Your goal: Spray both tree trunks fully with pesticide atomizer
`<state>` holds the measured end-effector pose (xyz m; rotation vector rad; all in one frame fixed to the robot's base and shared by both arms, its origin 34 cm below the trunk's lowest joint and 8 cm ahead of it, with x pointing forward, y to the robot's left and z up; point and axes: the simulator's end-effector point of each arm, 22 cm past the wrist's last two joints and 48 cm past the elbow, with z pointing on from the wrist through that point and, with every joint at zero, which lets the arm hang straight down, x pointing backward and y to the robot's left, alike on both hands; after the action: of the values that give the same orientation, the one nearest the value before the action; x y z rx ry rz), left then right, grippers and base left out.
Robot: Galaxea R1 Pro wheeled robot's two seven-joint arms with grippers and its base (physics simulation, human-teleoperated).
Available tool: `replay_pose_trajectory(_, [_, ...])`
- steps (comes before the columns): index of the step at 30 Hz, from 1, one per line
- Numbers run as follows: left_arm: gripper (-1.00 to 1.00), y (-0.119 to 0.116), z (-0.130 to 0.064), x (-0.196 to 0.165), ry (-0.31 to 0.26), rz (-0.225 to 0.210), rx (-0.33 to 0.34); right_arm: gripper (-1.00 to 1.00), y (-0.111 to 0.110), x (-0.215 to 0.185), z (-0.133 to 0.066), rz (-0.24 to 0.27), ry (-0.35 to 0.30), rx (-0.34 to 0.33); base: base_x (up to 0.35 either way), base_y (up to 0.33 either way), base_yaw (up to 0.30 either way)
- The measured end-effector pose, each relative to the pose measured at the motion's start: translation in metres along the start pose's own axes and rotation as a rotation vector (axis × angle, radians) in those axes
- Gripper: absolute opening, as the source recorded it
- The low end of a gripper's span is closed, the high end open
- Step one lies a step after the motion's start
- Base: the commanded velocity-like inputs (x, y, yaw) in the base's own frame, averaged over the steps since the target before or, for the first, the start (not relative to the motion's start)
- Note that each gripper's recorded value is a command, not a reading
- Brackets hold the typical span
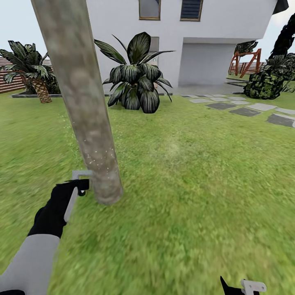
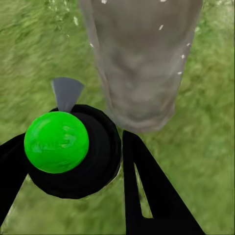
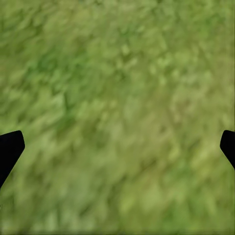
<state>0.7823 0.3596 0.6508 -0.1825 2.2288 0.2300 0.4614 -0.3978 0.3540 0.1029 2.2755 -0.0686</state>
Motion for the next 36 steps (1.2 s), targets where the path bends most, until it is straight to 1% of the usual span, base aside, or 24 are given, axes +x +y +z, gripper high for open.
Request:
replay_pose_trajectory(1, [-1.00, 0.009, -0.001, -0.004, -0.008, -0.003, -0.010, 1.00, 0.000, 0.000, 0.000, 0.000, 0.000, 0.000, 0.000, 0.000, 0.000])
replay_pose_trajectory(2, [-1.00, 0.009, -0.001, -0.006, -0.008, -0.006, -0.005, 1.00, 0.000, 0.000, 0.000, 0.000, 0.000, 0.000, 0.000, 0.000, 0.000])
replay_pose_trajectory(3, [-1.00, 0.005, -0.002, -0.005, -0.002, -0.007, 0.001, 1.00, 0.000, 0.000, 0.000, 0.000, 0.000, 0.000, 0.000, 0.000, 0.000])
replay_pose_trajectory(4, [-1.00, -0.001, -0.002, -0.003, 0.009, 0.002, 0.011, 1.00, 0.000, 0.000, 0.000, 0.000, 0.000, 0.000, 0.000, 0.000, 0.000])
replay_pose_trajectory(6, [-1.00, -0.029, -0.008, -0.005, 0.015, 0.063, 0.047, 1.00, 0.000, 0.000, 0.000, 0.000, 0.000, 0.001, 0.000, 0.000, 0.000])
replay_pose_trajectory(7, [-1.00, -0.052, -0.018, -0.013, -0.001, 0.094, 0.081, 1.00, -0.001, 0.000, 0.000, 0.000, 0.000, 0.001, 0.000, 0.000, 0.000])
replay_pose_trajectory(8, [-1.00, -0.067, -0.025, -0.017, -0.002, 0.104, 0.100, 1.00, -0.001, 0.000, 0.000, 0.000, 0.000, 0.001, 0.000, 0.000, 0.000])
replay_pose_trajectory(10, [-1.00, -0.077, -0.034, -0.026, -0.007, 0.110, 0.110, 1.00, 0.000, 0.000, 0.000, -0.001, 0.000, 0.001, 0.000, 0.000, 0.000])
replay_pose_trajectory(11, [-1.00, -0.077, -0.039, -0.033, -0.019, 0.110, 0.110, 1.00, 0.000, 0.000, 0.000, -0.001, 0.000, 0.001, 0.000, 0.000, 0.000])
replay_pose_trajectory(12, [-1.00, -0.071, -0.042, -0.039, -0.024, 0.111, 0.098, 1.00, 0.000, 0.000, 0.000, -0.001, 0.000, 0.001, 0.000, 0.000, 0.000])
replay_pose_trajectory(13, [-1.00, -0.061, -0.043, -0.043, -0.022, 0.100, 0.082, 1.00, -0.001, 0.000, 0.000, 0.000, 0.000, 0.002, 0.000, 0.000, 0.000])
replay_pose_trajectory(14, [-1.00, -0.047, -0.043, -0.046, -0.022, 0.078, 0.064, 1.00, -0.001, 0.000, 0.000, 0.000, -0.001, 0.002, 0.000, 0.000, 0.000])
replay_pose_trajectory(15, [-1.00, -0.028, -0.042, -0.048, -0.021, 0.051, 0.037, 1.00, -0.001, 0.000, 0.000, 0.000, 0.000, 0.002, 0.000, 0.000, 0.000])
replay_pose_trajectory(16, [-1.00, -0.003, -0.040, -0.049, -0.019, 0.026, 0.004, 1.00, -0.001, 0.000, 0.000, 0.000, 0.001, 0.002, 0.000, 0.000, 0.000])
replay_pose_trajectory(17, [-1.00, 0.016, -0.040, -0.048, -0.008, 0.017, -0.019, 1.00, -0.001, 0.000, 0.000, 0.000, 0.001, 0.002, 0.000, 0.000, 0.000])
replay_pose_trajectory(20, [-1.00, 0.012, -0.046, -0.054, -0.015, 0.000, 0.000, 1.00, -0.001, 0.000, 0.000, 0.000, 0.000, 0.001, 0.000, 0.000, 0.000])
replay_pose_trajectory(21, [-1.00, 0.005, -0.047, -0.056, -0.019, 0.000, 0.014, 1.00, -0.001, 0.000, 0.000, -0.001, 0.000, 0.001, 0.000, 0.000, 0.000])
replay_pose_trajectory(22, [-1.00, -0.018, -0.050, -0.058, -0.025, 0.023, 0.046, 1.00, -0.001, 0.000, 0.000, -0.001, 0.000, 0.001, 0.000, 0.000, 0.000])
replay_pose_trajectory(24, [-1.00, -0.035, -0.053, -0.059, -0.028, 0.051, 0.064, 1.00, -0.001, 0.000, 0.000, -0.001, 0.000, 0.001, 0.000, 0.000, 0.000])
replay_pose_trajectory(26, [-1.00, -0.051, -0.056, -0.062, -0.030, 0.053, 0.087, 1.00, -0.001, 0.000, 0.000, -0.001, 0.000, 0.001, 0.000, 0.000, 0.000])
replay_pose_trajectory(28, [-1.00, -0.063, -0.063, -0.081, -0.058, 0.051, 0.102, 1.00, -0.001, 0.000, 0.000, -0.001, 0.001, 0.001, 0.000, 0.000, 0.000])
replay_pose_trajectory(31, [-1.00, -0.062, -0.066, -0.096, -0.077, 0.055, 0.096, 1.00, -0.001, 0.000, 0.000, -0.001, 0.001, 0.001, 0.000, 0.000, 0.000])
replay_pose_trajectory(33, [-1.00, -0.050, -0.071, -0.114, -0.108, 0.049, 0.075, 1.00, -0.001, 0.000, 0.000, -0.001, 0.000, 0.001, 0.000, 0.000, 0.000])
replay_pose_trajectory(36, [-1.00, -0.045, -0.076, -0.123, -0.128, 0.037, 0.073, 1.00, -0.001, 0.000, 0.000, -0.001, 0.001, 0.001, 0.000, 0.000, 0.000])
